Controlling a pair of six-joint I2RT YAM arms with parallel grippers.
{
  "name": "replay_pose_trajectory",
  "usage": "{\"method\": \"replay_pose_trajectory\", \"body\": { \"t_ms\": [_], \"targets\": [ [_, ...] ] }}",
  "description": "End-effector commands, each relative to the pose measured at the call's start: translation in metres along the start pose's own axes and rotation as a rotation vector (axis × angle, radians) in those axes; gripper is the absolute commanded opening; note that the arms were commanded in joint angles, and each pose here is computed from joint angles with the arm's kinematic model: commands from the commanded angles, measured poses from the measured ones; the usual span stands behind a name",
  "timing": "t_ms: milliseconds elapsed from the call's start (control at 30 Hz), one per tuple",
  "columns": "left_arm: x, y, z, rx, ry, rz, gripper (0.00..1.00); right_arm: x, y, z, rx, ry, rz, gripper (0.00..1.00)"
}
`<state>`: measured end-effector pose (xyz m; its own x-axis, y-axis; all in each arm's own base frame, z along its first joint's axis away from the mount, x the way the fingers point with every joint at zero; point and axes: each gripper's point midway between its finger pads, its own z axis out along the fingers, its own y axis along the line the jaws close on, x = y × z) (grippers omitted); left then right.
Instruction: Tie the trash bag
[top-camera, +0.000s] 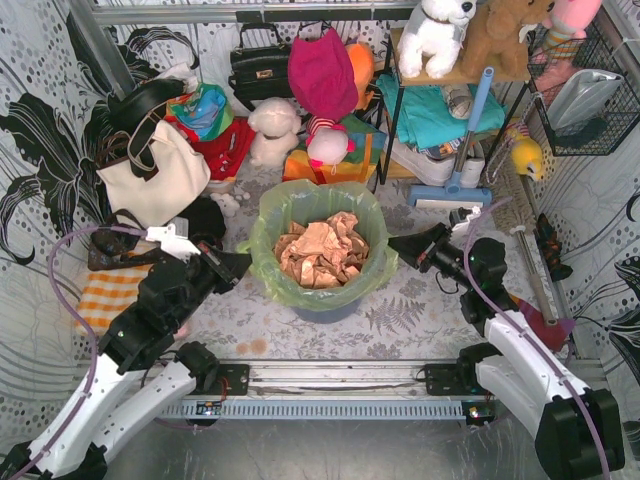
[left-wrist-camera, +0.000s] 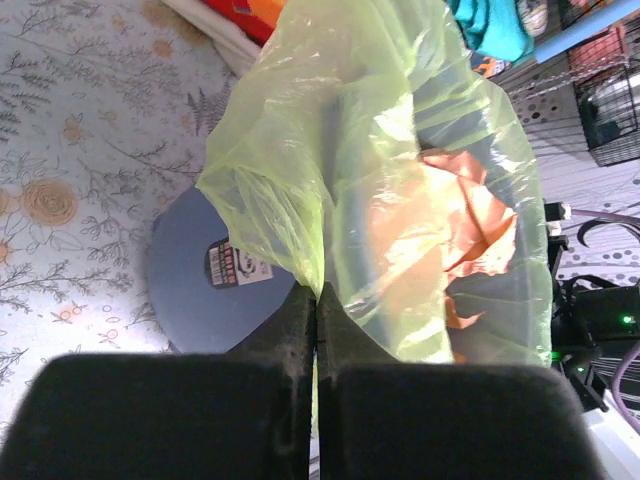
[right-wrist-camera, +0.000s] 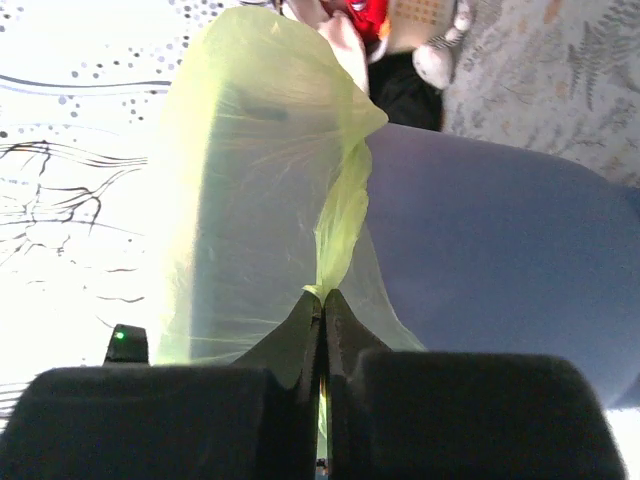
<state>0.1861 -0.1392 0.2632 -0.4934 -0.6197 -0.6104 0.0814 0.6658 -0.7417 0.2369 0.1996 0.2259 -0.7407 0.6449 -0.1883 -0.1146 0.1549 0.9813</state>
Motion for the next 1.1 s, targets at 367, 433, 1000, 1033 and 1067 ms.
{"method": "replay_pose_trajectory", "body": {
  "t_ms": [367, 433, 1000, 1033, 1067],
  "targets": [
    [-0.043, -0.05, -0.021, 0.112, -0.085, -0.004, 0.0, -0.024, 0.11, -0.012, -0.264, -0.09, -0.084, 0.0],
    [-0.048, -0.058, -0.023, 0.129, -0.089, -0.001, 0.0, -0.025, 0.117, -0.012, -0.278, -0.089, -0.09, 0.0],
    [-0.028, -0.085, 0.017, 0.177, 0.053, 0.063, 0.0, -0.013, 0.131, 0.008, -0.216, 0.088, -0.168, 0.0],
    [-0.026, -0.087, 0.02, 0.183, 0.062, 0.064, 0.0, -0.01, 0.126, 0.011, -0.196, 0.101, -0.166, 0.0],
    [-0.025, -0.088, 0.022, 0.187, 0.068, 0.066, 0.0, -0.007, 0.12, 0.012, -0.173, 0.111, -0.164, 0.0]
  ]
}}
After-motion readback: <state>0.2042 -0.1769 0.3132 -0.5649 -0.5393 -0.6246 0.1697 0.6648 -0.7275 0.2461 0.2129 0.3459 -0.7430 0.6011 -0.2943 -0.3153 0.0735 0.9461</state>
